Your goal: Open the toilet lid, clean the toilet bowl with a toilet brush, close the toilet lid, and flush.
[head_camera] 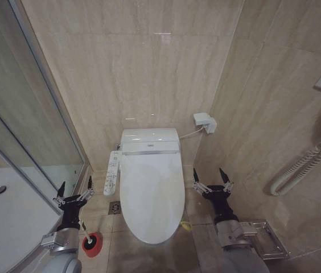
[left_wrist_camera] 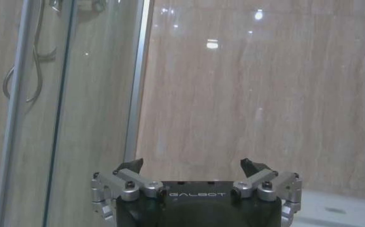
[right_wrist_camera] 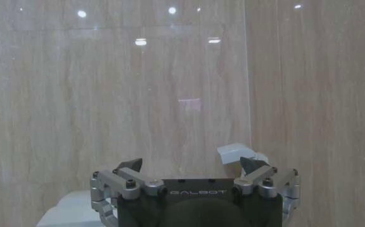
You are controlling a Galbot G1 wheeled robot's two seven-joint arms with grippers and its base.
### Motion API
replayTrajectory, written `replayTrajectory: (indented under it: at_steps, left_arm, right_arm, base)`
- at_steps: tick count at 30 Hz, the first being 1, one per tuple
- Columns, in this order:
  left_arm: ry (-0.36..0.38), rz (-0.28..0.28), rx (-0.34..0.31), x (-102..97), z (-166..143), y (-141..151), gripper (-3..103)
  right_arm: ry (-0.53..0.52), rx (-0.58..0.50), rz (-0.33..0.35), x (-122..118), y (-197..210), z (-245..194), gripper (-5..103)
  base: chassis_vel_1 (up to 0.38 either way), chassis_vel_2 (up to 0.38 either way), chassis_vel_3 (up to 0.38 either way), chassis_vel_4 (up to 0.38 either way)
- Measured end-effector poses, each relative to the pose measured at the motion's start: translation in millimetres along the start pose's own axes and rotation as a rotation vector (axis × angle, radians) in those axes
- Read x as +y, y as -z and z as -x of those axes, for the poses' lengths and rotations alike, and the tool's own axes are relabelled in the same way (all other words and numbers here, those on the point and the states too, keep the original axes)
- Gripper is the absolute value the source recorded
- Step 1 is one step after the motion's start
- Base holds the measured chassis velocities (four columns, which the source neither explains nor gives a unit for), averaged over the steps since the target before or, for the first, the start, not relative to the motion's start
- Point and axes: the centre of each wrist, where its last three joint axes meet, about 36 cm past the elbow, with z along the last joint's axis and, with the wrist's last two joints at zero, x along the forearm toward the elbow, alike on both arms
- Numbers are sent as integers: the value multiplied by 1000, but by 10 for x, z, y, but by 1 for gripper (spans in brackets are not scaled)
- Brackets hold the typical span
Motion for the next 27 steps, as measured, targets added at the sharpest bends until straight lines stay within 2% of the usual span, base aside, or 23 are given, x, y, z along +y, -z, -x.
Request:
replayTrajectory:
  at_steps: [12, 27]
  left_arm:
    - [-1, 4, -14, -34, -38, 197, 100]
    - [33, 10, -1, 69, 89, -5, 100]
  right_arm:
    - [0, 0, 0, 0, 0, 0, 100]
    - [0, 0, 0, 0, 0, 0, 100]
  base:
    - [0, 0, 0, 0]
    - [0, 0, 0, 0]
